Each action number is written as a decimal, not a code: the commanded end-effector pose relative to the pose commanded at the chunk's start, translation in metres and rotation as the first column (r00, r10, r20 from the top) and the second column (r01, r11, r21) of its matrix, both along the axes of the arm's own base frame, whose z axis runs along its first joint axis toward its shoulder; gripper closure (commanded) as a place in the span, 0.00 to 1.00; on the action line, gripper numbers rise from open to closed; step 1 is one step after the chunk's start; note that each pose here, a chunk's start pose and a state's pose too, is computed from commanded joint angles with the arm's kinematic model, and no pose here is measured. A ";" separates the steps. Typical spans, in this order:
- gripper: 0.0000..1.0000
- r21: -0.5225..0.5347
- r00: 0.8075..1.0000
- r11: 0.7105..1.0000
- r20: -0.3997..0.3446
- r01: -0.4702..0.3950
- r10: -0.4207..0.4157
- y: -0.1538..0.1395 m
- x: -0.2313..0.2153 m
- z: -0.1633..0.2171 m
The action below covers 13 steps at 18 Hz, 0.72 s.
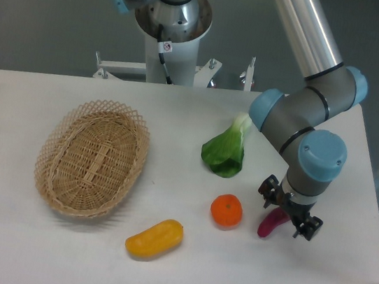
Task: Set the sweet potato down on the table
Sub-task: 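Set the purple sweet potato on the table and open the gripper, then raise the open gripper up away from the purple sweet potato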
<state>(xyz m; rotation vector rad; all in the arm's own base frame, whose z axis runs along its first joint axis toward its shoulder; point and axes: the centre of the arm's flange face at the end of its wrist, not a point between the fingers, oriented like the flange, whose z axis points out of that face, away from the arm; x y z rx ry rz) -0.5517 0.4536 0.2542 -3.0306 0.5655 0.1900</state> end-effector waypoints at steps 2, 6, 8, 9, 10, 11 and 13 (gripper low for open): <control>0.00 0.005 1.000 1.000 -0.015 0.021 -0.021 -0.002 -0.005 0.011; 0.00 -0.010 0.999 0.999 0.002 0.049 -0.049 -0.010 -0.015 0.032; 0.00 -0.026 0.998 0.999 0.038 0.046 -0.045 -0.011 -0.020 0.045; 0.00 -0.031 0.998 0.998 0.048 0.047 -0.045 -0.011 -0.022 0.050; 0.00 -0.034 0.997 0.998 0.055 0.047 -0.045 -0.010 -0.023 0.053; 0.00 -0.036 0.997 0.998 0.059 0.050 -0.048 -0.011 -0.023 0.055; 0.00 -0.032 0.996 0.997 0.061 0.069 -0.067 -0.017 -0.028 0.058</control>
